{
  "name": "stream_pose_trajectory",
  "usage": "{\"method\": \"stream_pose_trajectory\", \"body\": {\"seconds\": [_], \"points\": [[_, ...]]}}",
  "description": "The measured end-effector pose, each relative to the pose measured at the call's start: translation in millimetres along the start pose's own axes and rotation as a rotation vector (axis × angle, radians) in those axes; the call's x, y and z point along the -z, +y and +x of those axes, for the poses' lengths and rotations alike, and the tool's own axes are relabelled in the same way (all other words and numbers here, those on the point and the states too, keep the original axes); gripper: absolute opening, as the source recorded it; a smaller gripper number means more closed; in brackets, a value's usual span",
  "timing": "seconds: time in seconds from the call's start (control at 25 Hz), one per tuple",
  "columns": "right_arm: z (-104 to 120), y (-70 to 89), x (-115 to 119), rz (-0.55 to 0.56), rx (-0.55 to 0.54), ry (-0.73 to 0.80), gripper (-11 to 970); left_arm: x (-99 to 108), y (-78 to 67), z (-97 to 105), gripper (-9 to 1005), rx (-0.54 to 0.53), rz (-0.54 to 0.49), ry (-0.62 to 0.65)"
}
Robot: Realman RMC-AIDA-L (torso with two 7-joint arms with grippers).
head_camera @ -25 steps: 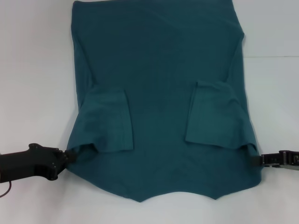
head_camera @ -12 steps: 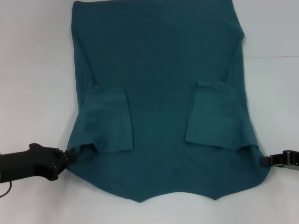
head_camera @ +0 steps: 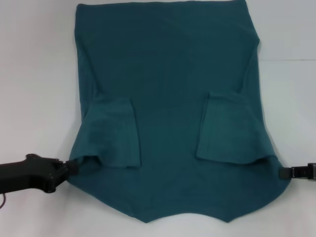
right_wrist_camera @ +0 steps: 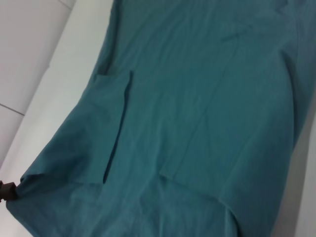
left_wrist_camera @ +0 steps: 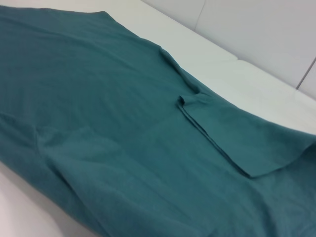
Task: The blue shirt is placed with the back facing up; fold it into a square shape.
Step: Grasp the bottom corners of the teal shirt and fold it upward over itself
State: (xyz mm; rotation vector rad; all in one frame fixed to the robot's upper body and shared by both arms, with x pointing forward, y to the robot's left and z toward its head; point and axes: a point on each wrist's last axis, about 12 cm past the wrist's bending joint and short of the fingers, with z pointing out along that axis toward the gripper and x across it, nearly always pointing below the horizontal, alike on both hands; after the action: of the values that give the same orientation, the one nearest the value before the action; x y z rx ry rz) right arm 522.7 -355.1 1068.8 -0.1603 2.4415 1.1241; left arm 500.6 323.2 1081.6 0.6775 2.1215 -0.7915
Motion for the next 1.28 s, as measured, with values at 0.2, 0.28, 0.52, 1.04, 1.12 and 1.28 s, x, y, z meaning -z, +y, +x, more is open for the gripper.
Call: {"method": "stream_pose_trajectory", "body": {"seconds": [0.2, 0.28, 0.52, 1.04, 1.12, 1.28], "points": [[16, -1.8, 11, -0.038, 0.028, -0.009, 54, 18, -4.5, 6, 1, 0.062, 0.032, -0.012], [24, -2.8, 16, -0.055, 0.036, -0.013, 54, 22, -6.8, 8, 0, 0.078, 0.047, -0.014], [50, -6.9, 37, -0.089, 0.05, -0.033, 54, 31, -15.3, 17, 1, 0.119, 0.105, 0.016], [84, -5.6, 66, -0.138, 0.074, -0.044, 55, 46, -36.5, 37, 0, 0.192, 0.253, 0.078], [85, -5.1, 66, -0.142, 0.079, -0.043, 55, 47, -37.1, 38, 1, 0.199, 0.257, 0.072], [68, -3.6, 63, -0.143, 0.111, -0.078, 55, 44, -33.8, 31, 0, 0.191, 0.256, 0.048]]}}
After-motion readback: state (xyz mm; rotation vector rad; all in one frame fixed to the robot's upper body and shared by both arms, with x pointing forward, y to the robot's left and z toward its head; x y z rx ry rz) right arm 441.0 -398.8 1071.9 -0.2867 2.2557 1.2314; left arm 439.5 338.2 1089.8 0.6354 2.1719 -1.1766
